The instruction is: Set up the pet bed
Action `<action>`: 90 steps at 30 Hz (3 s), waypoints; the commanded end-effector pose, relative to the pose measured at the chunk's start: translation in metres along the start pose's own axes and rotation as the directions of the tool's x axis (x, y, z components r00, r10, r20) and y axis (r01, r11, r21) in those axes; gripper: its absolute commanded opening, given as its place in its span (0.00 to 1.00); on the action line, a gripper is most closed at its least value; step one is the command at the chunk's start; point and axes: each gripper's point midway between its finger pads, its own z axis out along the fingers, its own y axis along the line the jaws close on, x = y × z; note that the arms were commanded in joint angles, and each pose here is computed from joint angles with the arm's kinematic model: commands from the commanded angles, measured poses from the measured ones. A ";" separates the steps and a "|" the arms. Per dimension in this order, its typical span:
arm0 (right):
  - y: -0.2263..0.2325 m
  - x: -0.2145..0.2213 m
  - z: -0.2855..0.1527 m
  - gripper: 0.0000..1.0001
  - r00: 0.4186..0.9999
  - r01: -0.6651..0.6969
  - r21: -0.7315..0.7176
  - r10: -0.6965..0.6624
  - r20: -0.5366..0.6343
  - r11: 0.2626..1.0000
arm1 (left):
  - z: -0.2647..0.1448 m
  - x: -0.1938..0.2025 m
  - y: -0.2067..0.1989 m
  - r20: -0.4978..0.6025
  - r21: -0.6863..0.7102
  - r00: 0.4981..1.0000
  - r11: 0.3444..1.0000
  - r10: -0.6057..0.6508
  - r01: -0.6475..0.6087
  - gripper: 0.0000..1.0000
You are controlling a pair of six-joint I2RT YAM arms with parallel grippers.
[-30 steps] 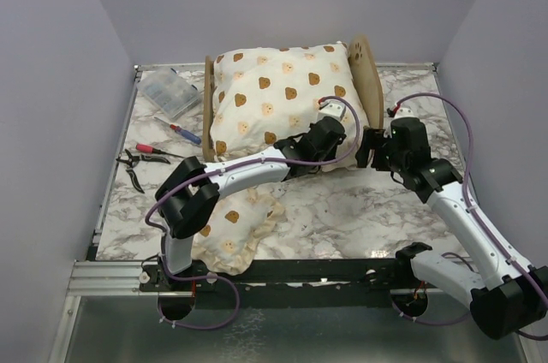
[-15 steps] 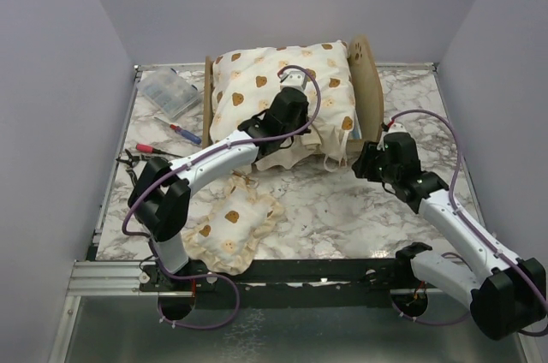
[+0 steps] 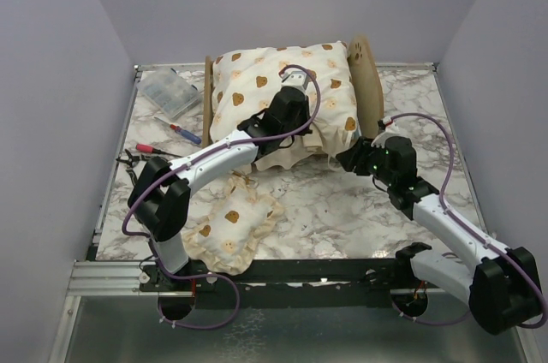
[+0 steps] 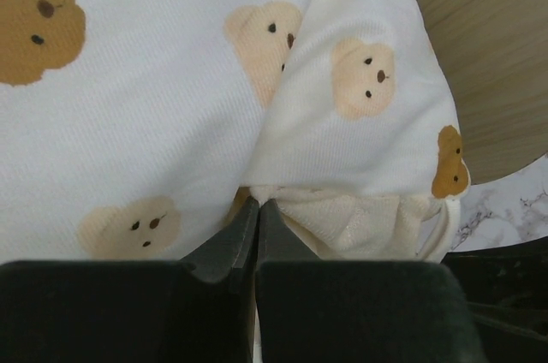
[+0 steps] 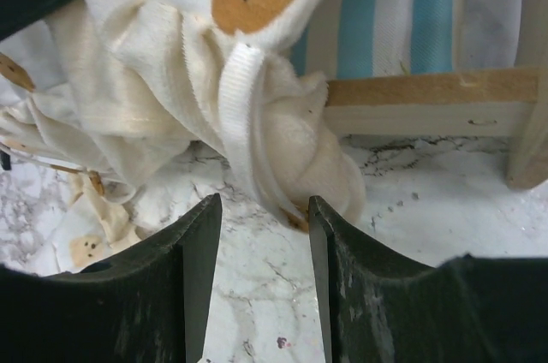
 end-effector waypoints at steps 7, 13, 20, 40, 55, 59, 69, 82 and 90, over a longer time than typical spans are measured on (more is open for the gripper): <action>-0.005 -0.001 0.011 0.29 1.000 0.008 -0.001 -0.008 0.030 1.000 | 0.001 -0.022 0.002 0.051 0.006 0.998 0.999 -0.032 0.032 0.00; 0.007 -0.020 -0.009 0.01 0.999 0.035 0.000 -0.035 0.026 0.999 | 0.001 -0.025 0.018 0.065 -0.035 0.998 0.999 -0.023 0.025 0.00; 0.067 -0.085 -0.045 0.01 0.999 0.049 -0.090 -0.051 -0.018 0.995 | 0.005 -0.019 0.034 0.061 -0.093 0.998 0.996 0.016 -0.010 0.00; 0.078 -0.125 -0.100 0.26 0.988 0.153 -0.017 -0.152 0.038 0.988 | 0.006 -0.007 0.055 0.039 -0.143 0.999 0.990 0.023 -0.017 0.00; -0.019 -0.003 -0.011 0.40 0.988 0.131 0.061 -0.135 0.070 0.990 | 0.007 -0.004 0.054 0.031 -0.136 0.999 0.991 0.016 -0.012 0.00; -0.029 0.004 0.004 0.44 0.983 0.128 0.060 -0.134 0.123 0.990 | 0.007 -0.003 0.055 0.030 -0.136 0.999 0.991 0.016 -0.011 0.00; -0.039 0.012 0.038 0.47 0.979 0.108 0.047 -0.115 0.169 0.993 | 0.009 0.000 0.053 0.020 -0.124 1.000 0.992 0.005 -0.002 0.00; -0.054 0.012 0.065 0.45 0.976 0.065 0.088 -0.082 0.202 0.994 | 0.008 0.002 0.054 0.013 -0.118 1.000 0.993 -0.010 0.012 0.00; -0.052 0.025 0.064 0.10 0.984 0.077 0.063 -0.086 0.155 0.995 | 0.008 0.001 0.055 0.017 -0.119 1.000 0.993 -0.016 0.018 0.00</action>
